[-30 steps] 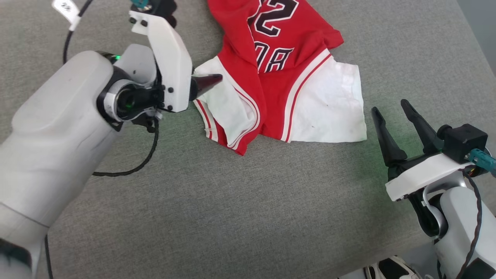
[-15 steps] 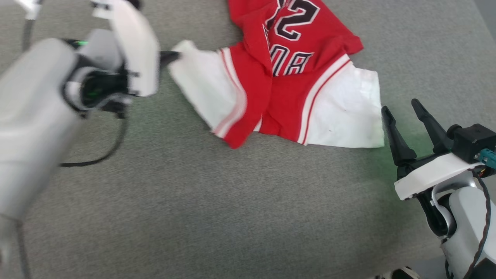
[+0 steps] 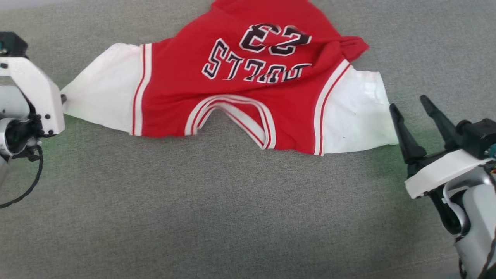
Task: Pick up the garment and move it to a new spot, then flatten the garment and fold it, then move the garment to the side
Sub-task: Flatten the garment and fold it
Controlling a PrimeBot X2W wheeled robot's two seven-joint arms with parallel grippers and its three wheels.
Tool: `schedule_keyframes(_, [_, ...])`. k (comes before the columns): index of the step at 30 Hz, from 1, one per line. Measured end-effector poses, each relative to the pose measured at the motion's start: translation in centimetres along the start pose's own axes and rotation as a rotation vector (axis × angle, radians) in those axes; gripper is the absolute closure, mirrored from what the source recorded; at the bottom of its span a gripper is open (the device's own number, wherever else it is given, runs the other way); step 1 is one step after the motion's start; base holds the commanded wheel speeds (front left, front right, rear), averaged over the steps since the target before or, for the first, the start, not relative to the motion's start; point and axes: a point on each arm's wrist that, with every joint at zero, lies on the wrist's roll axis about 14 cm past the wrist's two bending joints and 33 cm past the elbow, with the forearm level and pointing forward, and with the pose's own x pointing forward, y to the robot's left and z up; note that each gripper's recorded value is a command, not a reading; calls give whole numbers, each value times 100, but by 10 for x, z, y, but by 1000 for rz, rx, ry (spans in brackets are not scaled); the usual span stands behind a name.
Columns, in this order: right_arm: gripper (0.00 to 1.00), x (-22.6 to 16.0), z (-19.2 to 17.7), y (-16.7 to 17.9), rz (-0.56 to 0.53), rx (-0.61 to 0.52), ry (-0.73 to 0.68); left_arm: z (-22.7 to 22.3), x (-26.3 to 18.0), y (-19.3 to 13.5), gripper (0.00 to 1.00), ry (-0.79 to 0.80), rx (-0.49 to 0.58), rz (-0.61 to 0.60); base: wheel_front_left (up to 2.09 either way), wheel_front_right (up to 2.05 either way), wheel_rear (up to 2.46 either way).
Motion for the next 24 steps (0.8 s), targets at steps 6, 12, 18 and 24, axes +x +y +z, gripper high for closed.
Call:
schedule_keyframes(6, [0, 0, 8, -3, 10, -35, 7, -4, -2, 16, 100, -38, -34, 47, 0, 0, 0])
schedule_keyframes(12, [0, -1, 11, 13, 83, -102, 46, 10, -14, 3, 0, -186, -65, -17, 0, 0, 0])
schedule_keyframes(18, [0, -11, -10, 32, 236, -286, 238, 19, -39, 7, 0, -458, -83, 14, 0, 0, 0])
schedule_keyframes(24, [0, -24, -28, 50, 410, -430, 452, -19, -57, -11, 0, -621, -88, 43, 0, 0, 0])
